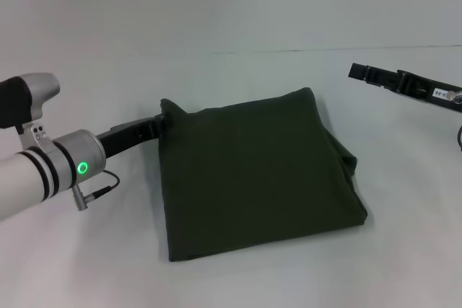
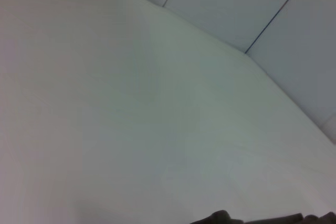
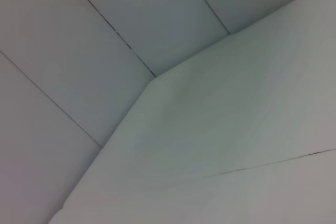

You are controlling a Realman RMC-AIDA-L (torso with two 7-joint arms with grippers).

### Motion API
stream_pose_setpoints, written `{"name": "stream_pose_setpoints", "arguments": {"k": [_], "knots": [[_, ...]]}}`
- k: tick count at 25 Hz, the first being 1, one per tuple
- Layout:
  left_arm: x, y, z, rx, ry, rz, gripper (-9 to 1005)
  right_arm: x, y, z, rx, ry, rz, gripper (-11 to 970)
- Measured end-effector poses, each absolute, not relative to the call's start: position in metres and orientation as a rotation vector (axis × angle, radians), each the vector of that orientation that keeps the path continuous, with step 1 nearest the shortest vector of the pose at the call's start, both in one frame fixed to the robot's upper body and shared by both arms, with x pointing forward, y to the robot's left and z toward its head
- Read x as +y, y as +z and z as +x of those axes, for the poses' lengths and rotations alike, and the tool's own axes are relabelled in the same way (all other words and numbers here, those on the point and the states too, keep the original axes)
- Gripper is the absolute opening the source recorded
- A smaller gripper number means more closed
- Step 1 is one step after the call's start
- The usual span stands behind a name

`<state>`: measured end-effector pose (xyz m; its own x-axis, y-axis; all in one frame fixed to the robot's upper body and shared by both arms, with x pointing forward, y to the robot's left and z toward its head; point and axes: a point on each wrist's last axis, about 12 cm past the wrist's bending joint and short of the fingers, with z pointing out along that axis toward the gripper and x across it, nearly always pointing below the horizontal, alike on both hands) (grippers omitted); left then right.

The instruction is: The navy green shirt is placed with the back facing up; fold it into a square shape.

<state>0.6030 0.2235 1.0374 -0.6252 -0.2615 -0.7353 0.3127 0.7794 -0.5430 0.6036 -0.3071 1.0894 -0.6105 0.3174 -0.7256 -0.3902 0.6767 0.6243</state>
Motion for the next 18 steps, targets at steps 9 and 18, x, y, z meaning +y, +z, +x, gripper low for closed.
{"name": "stream_pose_setpoints", "arguments": {"k": [9, 18], "knots": [[0.217, 1.049, 0.614, 2.068, -0.841, 0.058, 22, -0.306, 1.085, 0.602, 1.988, 0.966, -0.075, 685], [0.216, 1.064, 0.629, 2.046, -0.840, 0.070, 23, -0.304, 1.081, 0.600, 1.986, 0.938, -0.097, 684]]}}
